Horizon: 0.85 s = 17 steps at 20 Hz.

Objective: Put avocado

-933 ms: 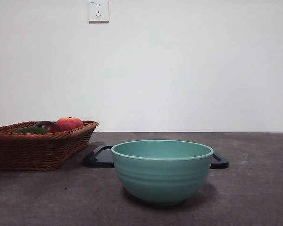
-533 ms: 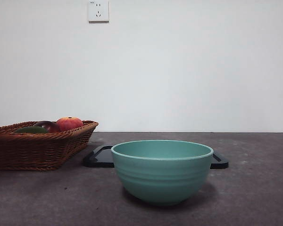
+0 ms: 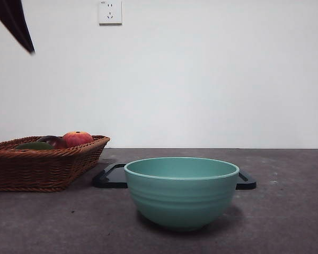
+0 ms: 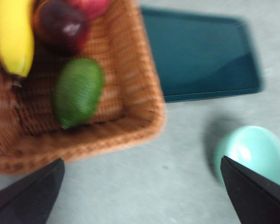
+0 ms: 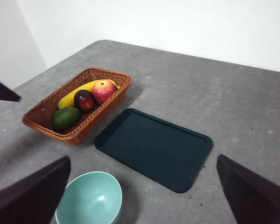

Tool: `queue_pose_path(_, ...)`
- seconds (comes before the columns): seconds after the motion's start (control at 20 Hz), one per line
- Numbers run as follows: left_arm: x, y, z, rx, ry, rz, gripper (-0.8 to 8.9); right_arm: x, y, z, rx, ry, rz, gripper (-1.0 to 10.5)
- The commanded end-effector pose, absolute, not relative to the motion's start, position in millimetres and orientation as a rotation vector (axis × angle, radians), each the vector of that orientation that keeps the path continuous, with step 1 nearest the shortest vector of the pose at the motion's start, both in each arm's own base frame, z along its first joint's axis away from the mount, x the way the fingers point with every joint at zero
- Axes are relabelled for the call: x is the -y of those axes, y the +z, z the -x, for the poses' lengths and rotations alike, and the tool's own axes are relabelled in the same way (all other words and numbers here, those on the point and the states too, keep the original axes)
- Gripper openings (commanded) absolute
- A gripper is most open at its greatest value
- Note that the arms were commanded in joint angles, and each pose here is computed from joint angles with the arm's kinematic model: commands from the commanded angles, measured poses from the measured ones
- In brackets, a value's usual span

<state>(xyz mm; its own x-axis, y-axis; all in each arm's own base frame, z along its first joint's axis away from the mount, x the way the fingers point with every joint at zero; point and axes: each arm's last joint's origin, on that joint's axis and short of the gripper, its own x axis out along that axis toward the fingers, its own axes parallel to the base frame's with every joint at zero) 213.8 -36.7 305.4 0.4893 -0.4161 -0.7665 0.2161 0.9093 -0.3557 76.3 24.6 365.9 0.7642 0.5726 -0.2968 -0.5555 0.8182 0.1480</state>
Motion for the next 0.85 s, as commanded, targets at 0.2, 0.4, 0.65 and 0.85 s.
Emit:
queue_pose_path(0.2, 44.4, 285.0, -280.1, -1.074, -0.384, 0.115, 5.85, -24.9, 370.3, -76.0, -0.321, 0.621, -0.046, 5.0)
queue_pose_path(0.4, 49.5, 259.7, -320.8, -1.16, -0.377, 0.117, 5.84, -24.9, 370.3, -76.0, -0.321, 0.621, -0.046, 5.0)
queue_pose_path(0.65, 54.9, 219.5, -346.8, -1.234, -0.34, 0.087, 5.84, -24.9, 370.3, -76.0, -0.321, 0.62, -0.046, 5.0)
queue_pose_path(0.85, 59.1, 198.8, -353.7, -1.289, -0.342, 0.085, 5.45, -24.9, 370.3, -76.1, -0.321, 0.619, -0.046, 5.0)
